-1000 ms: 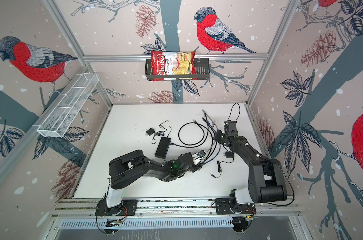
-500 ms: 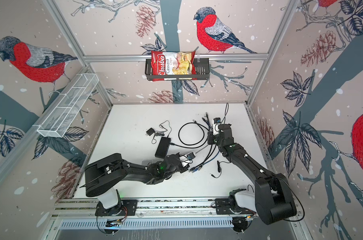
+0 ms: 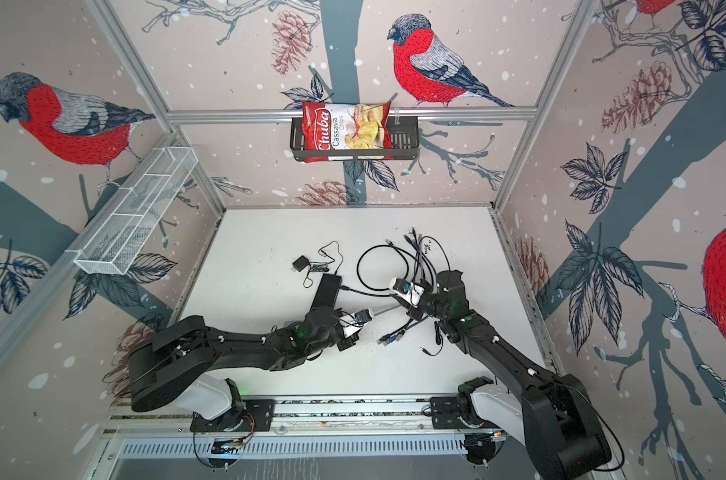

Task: Insert the plug into the switch port
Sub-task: 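Bring the grey plug to the right gripper and close the right gripper on it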

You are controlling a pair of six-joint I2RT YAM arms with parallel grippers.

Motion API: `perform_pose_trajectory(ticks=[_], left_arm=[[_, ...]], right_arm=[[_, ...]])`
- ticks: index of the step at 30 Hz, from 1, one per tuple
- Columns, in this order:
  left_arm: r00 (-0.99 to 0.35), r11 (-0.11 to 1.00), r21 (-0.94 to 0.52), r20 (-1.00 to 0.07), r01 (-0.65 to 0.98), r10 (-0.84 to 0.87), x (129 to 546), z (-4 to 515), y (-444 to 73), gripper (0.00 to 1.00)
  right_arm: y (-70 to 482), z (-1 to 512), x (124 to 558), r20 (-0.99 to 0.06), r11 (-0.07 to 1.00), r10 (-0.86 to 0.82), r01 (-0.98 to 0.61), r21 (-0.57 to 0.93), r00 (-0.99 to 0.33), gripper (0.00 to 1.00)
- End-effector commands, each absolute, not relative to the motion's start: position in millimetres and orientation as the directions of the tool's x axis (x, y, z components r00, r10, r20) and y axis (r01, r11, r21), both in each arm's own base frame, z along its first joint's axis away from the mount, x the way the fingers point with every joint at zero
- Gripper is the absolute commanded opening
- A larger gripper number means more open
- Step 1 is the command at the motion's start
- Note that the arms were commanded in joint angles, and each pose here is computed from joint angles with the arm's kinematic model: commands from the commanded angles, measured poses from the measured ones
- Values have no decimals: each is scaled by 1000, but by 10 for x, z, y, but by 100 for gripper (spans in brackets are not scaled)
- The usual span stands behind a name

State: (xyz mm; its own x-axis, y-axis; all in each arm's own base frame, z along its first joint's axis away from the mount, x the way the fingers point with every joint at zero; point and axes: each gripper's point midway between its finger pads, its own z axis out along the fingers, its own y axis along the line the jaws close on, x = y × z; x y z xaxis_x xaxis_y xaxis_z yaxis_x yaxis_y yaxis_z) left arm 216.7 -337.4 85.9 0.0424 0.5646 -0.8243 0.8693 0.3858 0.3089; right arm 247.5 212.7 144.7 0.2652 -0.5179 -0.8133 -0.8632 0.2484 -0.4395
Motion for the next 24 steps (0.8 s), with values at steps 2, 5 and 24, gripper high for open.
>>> perform_pose_trajectory(ticks=[2, 5, 24], left_arm=[[68, 370, 319, -829, 872, 554, 2150, 916, -3308, 0], [77, 368, 313, -843, 876, 533, 2131, 971, -3292, 0], [70, 371, 256, -892, 893, 446, 2033, 1079, -3292, 0]], right_arm=[[2304, 1405, 2098, -748, 8, -451, -835, -549, 487, 33], [2415, 1335, 1990, -742, -58, -440, -841, -538, 505, 33], [2773, 1029, 1927, -704, -232, -457, -837, -495, 544, 32]])
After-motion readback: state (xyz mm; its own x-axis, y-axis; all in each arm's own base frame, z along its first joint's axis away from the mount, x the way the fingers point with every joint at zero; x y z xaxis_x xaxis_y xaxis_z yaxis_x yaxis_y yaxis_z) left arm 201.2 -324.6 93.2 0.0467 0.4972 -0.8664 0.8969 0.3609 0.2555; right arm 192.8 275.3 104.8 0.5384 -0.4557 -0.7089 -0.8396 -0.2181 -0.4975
